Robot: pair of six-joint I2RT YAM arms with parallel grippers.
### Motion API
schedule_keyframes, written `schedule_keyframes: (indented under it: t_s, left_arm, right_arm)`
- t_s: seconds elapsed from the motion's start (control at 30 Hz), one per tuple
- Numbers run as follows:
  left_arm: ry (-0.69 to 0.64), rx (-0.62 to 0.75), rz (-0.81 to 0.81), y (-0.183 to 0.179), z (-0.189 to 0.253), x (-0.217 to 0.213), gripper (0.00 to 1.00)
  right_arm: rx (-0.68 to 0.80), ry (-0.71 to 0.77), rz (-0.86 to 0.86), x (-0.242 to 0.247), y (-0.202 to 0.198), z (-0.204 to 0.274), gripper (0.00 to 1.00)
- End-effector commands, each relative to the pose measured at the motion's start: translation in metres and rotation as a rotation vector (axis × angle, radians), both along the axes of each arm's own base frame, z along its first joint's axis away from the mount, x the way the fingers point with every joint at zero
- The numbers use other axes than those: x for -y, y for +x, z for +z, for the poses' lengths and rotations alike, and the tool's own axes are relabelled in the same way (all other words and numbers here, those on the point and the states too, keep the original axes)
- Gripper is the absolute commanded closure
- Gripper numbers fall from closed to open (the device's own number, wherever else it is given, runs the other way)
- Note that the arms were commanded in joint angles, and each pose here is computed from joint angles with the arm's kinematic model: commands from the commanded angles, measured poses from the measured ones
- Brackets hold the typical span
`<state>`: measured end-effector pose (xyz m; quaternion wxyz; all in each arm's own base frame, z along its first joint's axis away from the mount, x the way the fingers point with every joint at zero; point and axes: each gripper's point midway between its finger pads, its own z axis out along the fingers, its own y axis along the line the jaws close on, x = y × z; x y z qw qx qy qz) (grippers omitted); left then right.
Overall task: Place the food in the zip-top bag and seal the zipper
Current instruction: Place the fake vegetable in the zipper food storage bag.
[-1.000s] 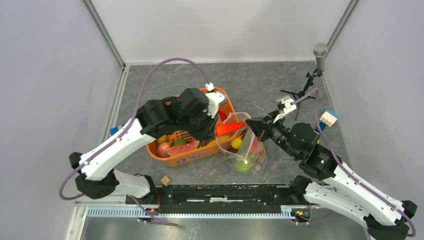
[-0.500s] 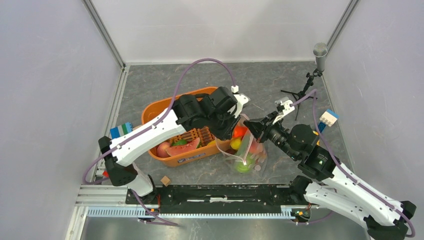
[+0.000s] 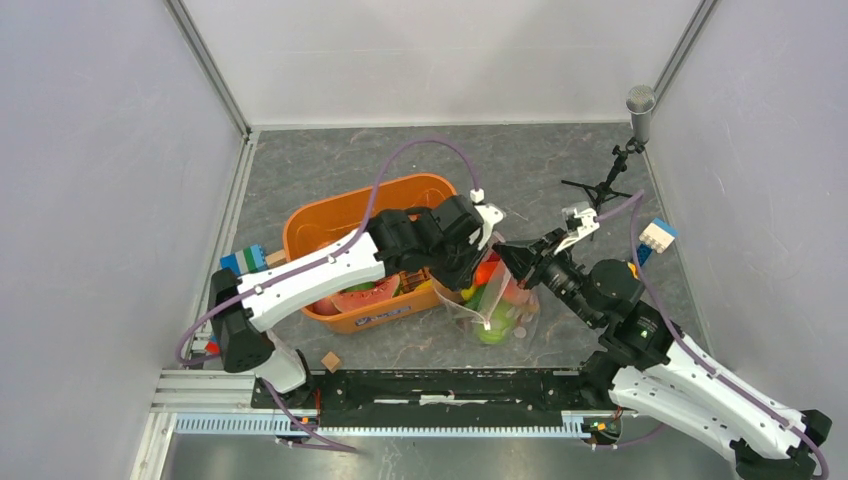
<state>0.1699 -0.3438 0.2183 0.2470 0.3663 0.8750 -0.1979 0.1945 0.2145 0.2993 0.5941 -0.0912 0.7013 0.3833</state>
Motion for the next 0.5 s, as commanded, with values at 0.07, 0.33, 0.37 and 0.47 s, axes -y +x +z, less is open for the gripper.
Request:
schedule_keyframes:
  t_s: [0.07, 0.33, 0.37, 0.47]
  left_arm:
    - [-0.119, 0.036, 0.020, 0.002, -0.012, 0.010, 0.50]
    - [-0.339, 0.152, -0.027, -0.007, 0.054, 0.003, 0.09]
    - [-0.362, 0.163, -0.034, -0.009, 0.063, 0.001, 0.08]
    - [-0.415, 0.189, -0.054, -0.014, 0.084, -0.004, 0.04]
  right_arm:
    - [0.044, 0.124, -0.074, 0.013, 0.005, 0.029, 0.99]
    - [0.018, 0.099, -0.131, 0.023, 0.009, 0.017, 0.98]
    - [0.018, 0.098, -0.135, 0.025, 0.009, 0.016, 0.98]
    - [0.017, 0.094, -0.147, 0.028, 0.009, 0.015, 0.97]
